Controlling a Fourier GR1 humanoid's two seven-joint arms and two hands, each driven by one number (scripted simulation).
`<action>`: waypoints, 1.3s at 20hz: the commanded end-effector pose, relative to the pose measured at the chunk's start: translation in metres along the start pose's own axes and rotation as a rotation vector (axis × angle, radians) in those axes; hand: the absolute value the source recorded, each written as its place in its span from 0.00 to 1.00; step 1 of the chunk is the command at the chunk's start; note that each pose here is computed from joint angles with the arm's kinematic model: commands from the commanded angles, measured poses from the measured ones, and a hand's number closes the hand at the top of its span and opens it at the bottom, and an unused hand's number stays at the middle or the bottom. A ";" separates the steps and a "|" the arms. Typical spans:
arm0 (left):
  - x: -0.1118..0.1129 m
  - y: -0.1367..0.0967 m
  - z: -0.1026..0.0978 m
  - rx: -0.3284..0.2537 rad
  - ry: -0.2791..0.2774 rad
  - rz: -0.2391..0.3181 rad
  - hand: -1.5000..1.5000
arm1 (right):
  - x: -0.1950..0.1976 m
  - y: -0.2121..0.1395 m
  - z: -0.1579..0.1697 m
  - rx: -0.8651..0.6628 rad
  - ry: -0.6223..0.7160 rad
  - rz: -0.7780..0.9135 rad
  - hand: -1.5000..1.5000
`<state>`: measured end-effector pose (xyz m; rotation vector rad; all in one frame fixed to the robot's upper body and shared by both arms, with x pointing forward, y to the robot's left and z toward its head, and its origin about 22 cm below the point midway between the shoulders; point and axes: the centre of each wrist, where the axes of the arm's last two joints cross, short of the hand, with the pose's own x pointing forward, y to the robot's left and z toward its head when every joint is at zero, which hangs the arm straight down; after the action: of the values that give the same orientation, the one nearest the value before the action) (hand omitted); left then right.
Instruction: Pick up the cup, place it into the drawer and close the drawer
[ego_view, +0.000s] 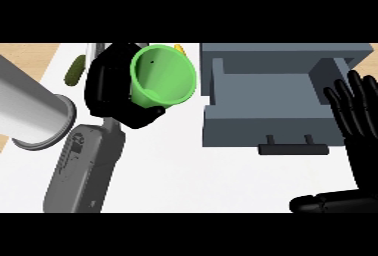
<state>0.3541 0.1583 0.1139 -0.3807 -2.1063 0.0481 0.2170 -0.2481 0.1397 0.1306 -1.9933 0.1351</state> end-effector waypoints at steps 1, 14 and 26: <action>0.032 -0.036 -0.036 -0.009 -0.009 -0.017 1.00 | -0.004 -0.021 0.004 0.014 0.018 0.005 0.00; -0.003 -0.083 -0.089 -0.053 0.071 -0.151 1.00 | -0.005 -0.018 0.001 0.007 -0.005 -0.001 0.00; -0.027 -0.107 -0.105 -0.026 0.155 -0.169 1.00 | -0.014 -0.020 -0.014 0.006 -0.009 -0.005 0.00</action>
<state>0.4210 0.0435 0.1747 -0.2354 -2.0012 -0.1001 0.2287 -0.2596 0.1358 0.1360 -1.9926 0.1370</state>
